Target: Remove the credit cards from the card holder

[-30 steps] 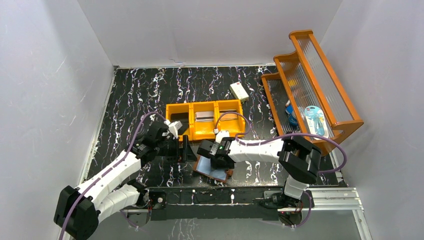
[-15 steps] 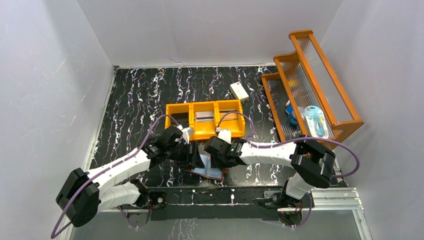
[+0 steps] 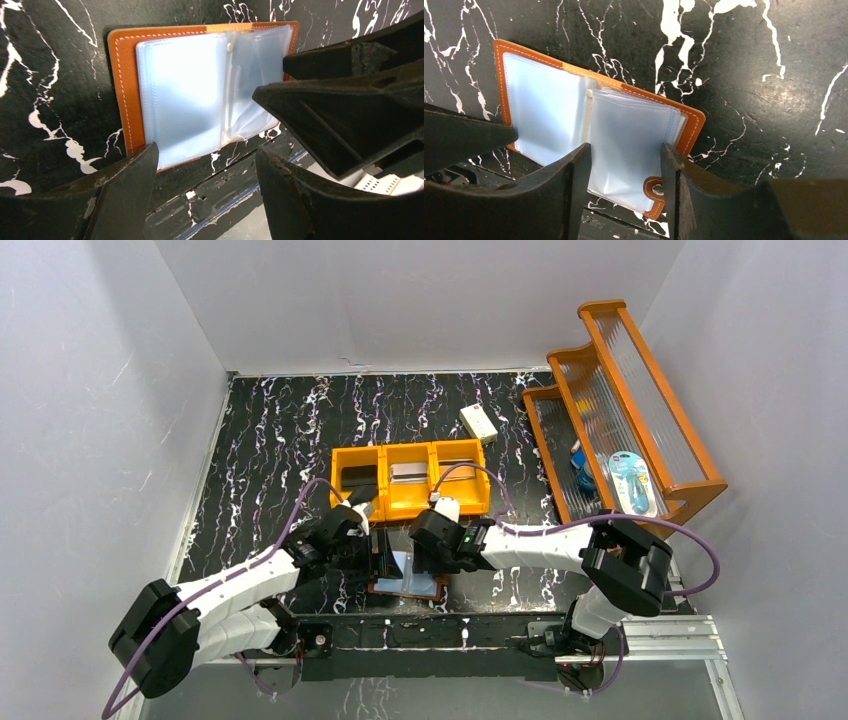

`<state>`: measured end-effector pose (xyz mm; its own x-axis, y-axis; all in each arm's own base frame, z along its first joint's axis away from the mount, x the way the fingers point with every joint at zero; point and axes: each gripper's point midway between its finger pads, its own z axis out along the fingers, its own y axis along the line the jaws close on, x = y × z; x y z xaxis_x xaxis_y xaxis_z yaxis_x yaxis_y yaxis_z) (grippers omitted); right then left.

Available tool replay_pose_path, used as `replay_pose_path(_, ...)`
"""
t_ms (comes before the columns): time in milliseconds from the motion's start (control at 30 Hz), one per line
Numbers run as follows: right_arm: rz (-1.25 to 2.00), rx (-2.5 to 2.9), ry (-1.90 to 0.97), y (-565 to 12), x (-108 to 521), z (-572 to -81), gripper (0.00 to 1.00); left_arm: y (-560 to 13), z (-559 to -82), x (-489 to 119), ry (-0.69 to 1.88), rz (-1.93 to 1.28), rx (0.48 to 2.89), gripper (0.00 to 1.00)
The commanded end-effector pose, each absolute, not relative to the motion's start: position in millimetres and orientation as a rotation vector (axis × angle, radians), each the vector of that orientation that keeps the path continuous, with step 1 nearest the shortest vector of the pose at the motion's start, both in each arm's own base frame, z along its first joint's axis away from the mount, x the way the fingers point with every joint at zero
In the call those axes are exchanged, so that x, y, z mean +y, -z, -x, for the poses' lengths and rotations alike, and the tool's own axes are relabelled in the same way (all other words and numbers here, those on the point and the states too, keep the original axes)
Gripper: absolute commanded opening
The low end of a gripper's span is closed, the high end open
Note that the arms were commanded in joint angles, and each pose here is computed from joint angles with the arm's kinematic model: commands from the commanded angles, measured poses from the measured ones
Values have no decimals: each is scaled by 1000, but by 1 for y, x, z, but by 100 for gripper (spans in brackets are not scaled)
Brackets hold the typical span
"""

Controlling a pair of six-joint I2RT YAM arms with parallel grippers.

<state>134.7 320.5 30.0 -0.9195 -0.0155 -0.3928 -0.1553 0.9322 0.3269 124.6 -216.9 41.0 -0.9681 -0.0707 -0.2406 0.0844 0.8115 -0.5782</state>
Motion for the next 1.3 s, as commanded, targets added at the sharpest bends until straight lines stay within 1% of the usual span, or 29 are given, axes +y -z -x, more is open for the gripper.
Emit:
replay_pose_path(0, 112, 2807, -402, -5, 308, -120, 66, -28, -124, -205, 793, -16, 2769, 69)
replay_pose_path(100, 70, 2809, -350, -17, 310, -124, 76, -18, -117, -202, 772, 15, 2821, 62)
replay_pose_path(167, 41, 2797, -334, -25, 312, -128, 80, -18, -116, -202, 771, 26, 2814, 59)
replay_pose_path(233, 33, 2797, -309, -26, 311, -129, 81, -20, -117, -201, 776, 35, 2795, 57)
replay_pose_path(467, 5, 2824, -143, -23, 307, -122, 82, -20, -114, -200, 791, 37, 2798, 53)
replay_pose_path(600, -12, 2827, -148, -18, 308, -120, 82, -19, -114, -200, 789, 39, 2802, 52)
replay_pose_path(733, -58, 2842, 23, 0, 289, -118, 83, -21, -114, -202, 798, 30, 2799, 49)
replay_pose_path(867, -80, 2826, 88, 6, 282, -118, 84, -21, -114, -203, 806, 37, 2798, 47)
replay_pose_path(1267, -107, 2700, 107, -25, 283, -129, 83, -21, -116, -204, 808, 49, 2793, 43)
